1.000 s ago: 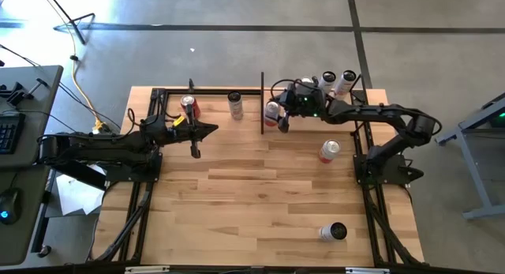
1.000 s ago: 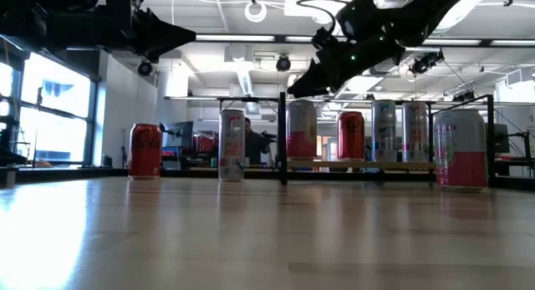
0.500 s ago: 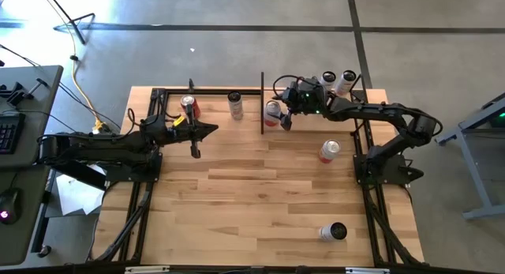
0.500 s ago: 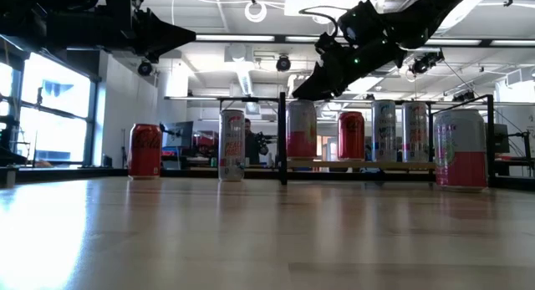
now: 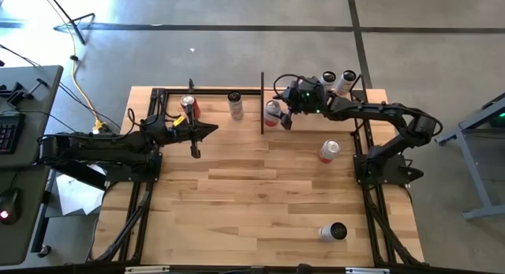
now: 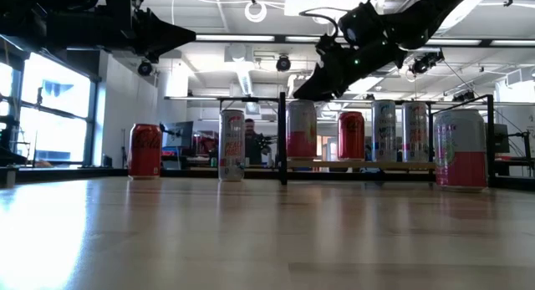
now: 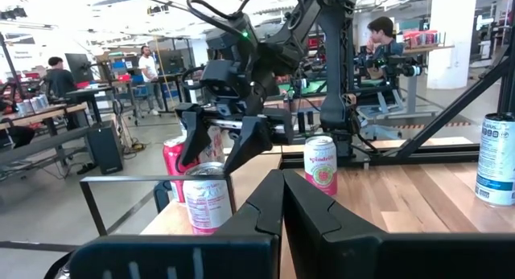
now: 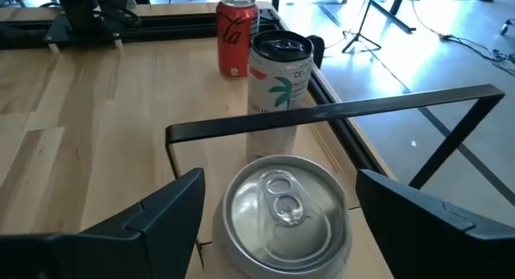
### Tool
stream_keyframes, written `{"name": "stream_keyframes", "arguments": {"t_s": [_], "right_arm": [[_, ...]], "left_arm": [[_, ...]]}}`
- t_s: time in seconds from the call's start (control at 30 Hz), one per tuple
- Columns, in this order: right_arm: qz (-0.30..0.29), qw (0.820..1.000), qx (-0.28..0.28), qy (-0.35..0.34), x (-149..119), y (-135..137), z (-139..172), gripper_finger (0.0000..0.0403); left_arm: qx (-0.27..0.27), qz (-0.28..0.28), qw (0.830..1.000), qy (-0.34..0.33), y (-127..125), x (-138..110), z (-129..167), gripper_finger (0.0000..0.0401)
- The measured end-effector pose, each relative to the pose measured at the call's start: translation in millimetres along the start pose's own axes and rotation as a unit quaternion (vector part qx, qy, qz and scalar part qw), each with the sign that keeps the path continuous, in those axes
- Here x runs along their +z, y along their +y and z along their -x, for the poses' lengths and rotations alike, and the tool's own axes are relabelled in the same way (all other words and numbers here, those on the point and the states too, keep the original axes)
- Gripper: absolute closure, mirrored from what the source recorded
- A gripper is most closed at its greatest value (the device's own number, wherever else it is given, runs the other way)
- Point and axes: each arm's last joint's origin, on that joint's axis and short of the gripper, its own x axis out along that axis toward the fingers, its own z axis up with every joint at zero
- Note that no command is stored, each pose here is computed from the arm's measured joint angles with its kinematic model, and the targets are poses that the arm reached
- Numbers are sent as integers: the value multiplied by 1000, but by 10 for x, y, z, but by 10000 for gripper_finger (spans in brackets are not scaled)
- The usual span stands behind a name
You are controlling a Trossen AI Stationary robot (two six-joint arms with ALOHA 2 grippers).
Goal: Place canned beverage on shelf
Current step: Put the left white and orange soda can on the shelf
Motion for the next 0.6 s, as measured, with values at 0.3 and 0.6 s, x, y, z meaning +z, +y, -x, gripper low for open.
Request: {"name": "stream_keyframes", "arguments": {"t_s": [0.3, 0.6], "right_arm": [[-6, 1000, 7, 13, -119, -12, -158, 93], [-34, 999, -13, 11, -115, -24, -170, 127]], "left_arm": [[0, 0, 1000, 0, 0, 1, 0, 401], [0, 0, 1000, 0, 0, 0, 0, 401]]}}
